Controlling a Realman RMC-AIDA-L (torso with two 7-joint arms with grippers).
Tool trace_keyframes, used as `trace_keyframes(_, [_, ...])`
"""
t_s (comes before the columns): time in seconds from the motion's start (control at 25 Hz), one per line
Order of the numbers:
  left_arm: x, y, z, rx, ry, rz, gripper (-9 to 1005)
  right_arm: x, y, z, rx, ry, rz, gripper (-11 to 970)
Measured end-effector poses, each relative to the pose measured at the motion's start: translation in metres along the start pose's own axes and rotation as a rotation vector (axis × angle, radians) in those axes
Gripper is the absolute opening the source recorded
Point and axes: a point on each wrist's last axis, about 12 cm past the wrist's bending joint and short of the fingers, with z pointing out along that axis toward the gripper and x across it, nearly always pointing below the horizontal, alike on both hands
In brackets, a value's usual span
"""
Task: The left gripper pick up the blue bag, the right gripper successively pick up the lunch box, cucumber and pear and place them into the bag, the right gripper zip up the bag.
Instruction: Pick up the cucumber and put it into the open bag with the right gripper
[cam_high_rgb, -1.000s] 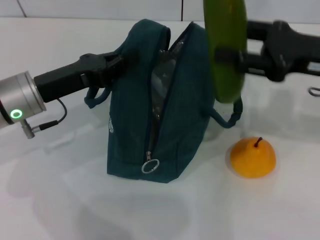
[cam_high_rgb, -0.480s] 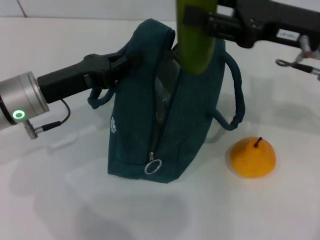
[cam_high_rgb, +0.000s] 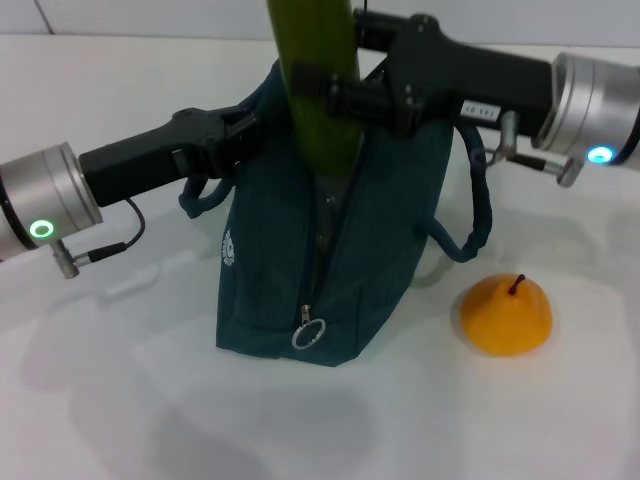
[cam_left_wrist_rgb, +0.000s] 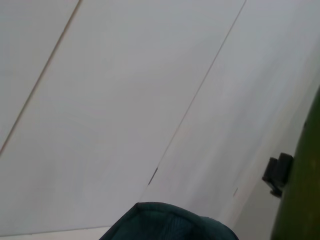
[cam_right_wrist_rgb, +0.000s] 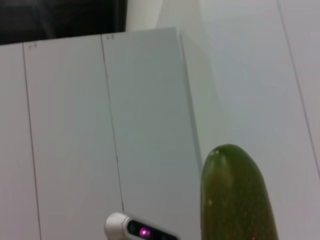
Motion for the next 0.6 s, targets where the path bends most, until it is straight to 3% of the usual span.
trace_keyframes(0.6, [-0.002,0.000,0.004,0.006,0.002,0.008,42,0.036,0.024,-0.017,0.018,0.026,-0.050,565])
